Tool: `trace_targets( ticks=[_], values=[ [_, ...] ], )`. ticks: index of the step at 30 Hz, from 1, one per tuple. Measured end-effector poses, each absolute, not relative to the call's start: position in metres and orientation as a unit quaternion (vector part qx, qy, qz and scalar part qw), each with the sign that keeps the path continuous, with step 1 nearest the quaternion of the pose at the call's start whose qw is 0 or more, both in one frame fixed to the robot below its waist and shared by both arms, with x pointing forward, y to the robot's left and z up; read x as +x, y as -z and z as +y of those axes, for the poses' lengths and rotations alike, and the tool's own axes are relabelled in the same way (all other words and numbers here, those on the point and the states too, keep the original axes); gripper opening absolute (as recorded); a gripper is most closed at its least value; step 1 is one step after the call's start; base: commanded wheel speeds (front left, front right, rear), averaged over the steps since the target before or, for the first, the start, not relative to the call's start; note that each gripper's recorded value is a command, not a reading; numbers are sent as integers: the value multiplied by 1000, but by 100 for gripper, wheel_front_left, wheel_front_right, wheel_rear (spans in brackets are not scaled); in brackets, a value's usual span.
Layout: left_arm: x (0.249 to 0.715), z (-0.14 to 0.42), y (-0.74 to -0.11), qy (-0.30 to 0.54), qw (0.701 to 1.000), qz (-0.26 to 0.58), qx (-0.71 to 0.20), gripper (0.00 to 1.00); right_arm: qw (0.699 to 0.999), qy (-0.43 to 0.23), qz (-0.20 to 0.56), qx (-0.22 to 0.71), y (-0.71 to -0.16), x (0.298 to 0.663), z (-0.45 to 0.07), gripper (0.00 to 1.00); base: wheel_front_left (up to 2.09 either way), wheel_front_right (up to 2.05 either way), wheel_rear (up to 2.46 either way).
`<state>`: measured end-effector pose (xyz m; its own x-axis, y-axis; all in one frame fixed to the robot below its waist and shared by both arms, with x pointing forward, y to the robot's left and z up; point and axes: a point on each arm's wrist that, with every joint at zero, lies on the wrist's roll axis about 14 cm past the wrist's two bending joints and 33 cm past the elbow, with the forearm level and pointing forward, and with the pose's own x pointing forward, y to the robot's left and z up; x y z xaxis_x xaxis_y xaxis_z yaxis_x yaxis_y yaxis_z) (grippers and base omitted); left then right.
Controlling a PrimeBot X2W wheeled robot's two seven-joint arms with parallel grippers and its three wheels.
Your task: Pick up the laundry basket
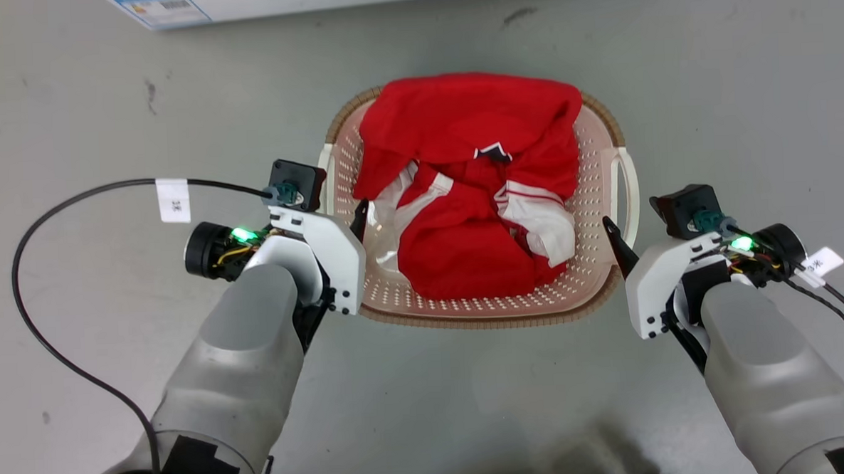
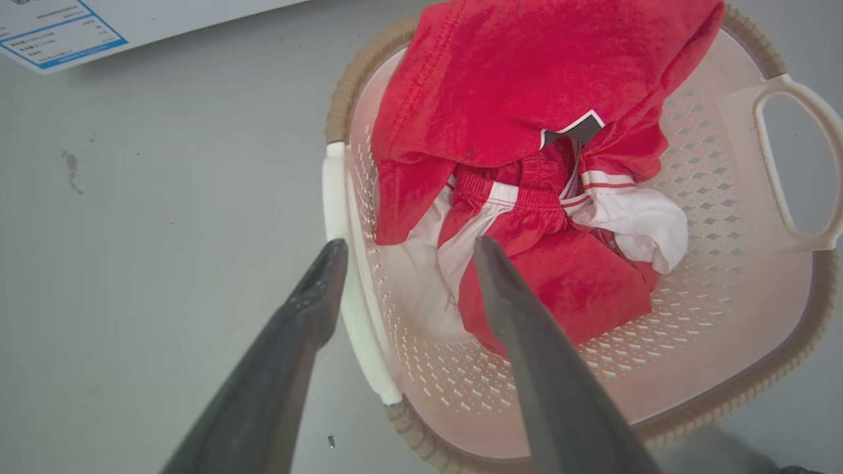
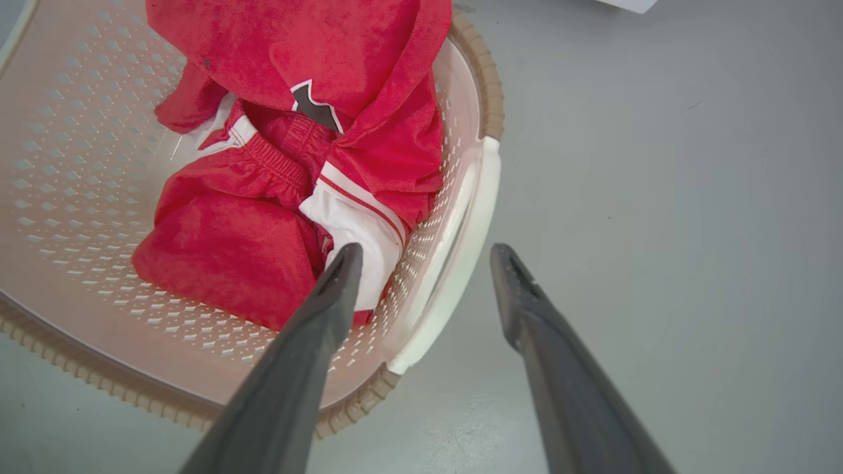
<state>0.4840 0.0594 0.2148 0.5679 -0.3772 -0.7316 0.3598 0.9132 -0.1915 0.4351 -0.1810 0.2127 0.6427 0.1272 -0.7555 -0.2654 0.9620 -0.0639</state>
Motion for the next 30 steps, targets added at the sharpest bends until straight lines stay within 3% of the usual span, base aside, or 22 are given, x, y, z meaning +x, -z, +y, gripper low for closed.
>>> trace_targets(
  ticks=[25,26,27,28,29,30],
  values=[
    [479,62,-143,215,854,474,-10,100,864,-93,493,-47,-142,420,-177,100,0,0,0],
    [481,62,-142,216,854,473,-10,100,863,-93,495,-46,-140,420,-176,58,0,0,0],
    [480,62,-141,218,853,474,-7,91,862,-94,496,-46,-138,420,-176,0,0,0,0],
    [479,62,-141,220,852,475,-5,40,863,-95,494,-45,-138,421,-174,0,0,0,0],
    [479,62,-140,221,853,473,-3,0,863,-96,494,-45,-138,421,-174,0,0,0,0],
    [479,62,-141,223,853,472,-1,0,863,-97,494,-46,-138,422,-174,0,0,0,0]
  ],
)
